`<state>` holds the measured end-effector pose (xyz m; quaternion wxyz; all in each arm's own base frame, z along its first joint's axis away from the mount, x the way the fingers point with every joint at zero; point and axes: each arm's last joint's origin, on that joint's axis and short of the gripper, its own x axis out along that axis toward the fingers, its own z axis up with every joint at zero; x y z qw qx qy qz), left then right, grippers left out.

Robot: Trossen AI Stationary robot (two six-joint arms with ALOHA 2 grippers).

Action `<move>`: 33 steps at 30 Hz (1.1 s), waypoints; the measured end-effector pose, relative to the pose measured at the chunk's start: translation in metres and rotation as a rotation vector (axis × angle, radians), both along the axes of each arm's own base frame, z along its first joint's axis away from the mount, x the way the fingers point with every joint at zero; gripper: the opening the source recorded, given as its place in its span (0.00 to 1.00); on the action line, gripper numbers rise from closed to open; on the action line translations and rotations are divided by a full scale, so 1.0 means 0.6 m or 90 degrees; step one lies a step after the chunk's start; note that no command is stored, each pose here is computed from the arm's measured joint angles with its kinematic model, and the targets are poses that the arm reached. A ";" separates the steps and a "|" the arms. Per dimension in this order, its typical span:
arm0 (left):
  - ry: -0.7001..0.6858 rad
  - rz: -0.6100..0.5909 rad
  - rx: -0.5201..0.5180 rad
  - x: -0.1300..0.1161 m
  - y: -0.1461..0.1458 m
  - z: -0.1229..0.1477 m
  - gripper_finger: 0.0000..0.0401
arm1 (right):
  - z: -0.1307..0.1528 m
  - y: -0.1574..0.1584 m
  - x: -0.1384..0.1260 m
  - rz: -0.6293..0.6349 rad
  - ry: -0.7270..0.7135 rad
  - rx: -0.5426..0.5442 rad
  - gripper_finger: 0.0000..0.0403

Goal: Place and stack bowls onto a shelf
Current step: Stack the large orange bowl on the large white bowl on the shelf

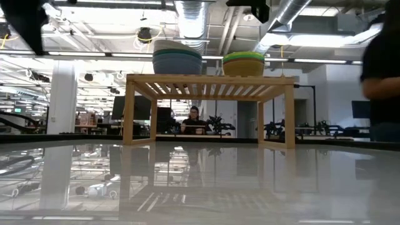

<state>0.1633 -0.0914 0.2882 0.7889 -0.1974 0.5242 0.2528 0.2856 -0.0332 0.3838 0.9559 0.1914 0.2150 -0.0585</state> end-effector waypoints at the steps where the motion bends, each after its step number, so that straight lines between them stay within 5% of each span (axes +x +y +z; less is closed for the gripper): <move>1: 0.007 -0.005 -0.005 -0.002 -0.004 -0.012 0.50 | 0.000 0.000 0.000 -0.002 0.001 0.004 0.28; 16: 0.092 -0.061 -0.101 -0.019 -0.022 -0.113 0.50 | -0.001 0.022 0.001 0.019 0.005 0.022 0.28; 21: 0.122 -0.119 -0.144 -0.024 -0.024 -0.110 0.50 | -0.001 0.026 0.001 0.021 0.006 0.026 0.28; 33: 0.040 -0.242 -0.213 -0.022 -0.057 -0.097 0.50 | -0.001 0.025 0.001 0.013 0.007 0.035 0.28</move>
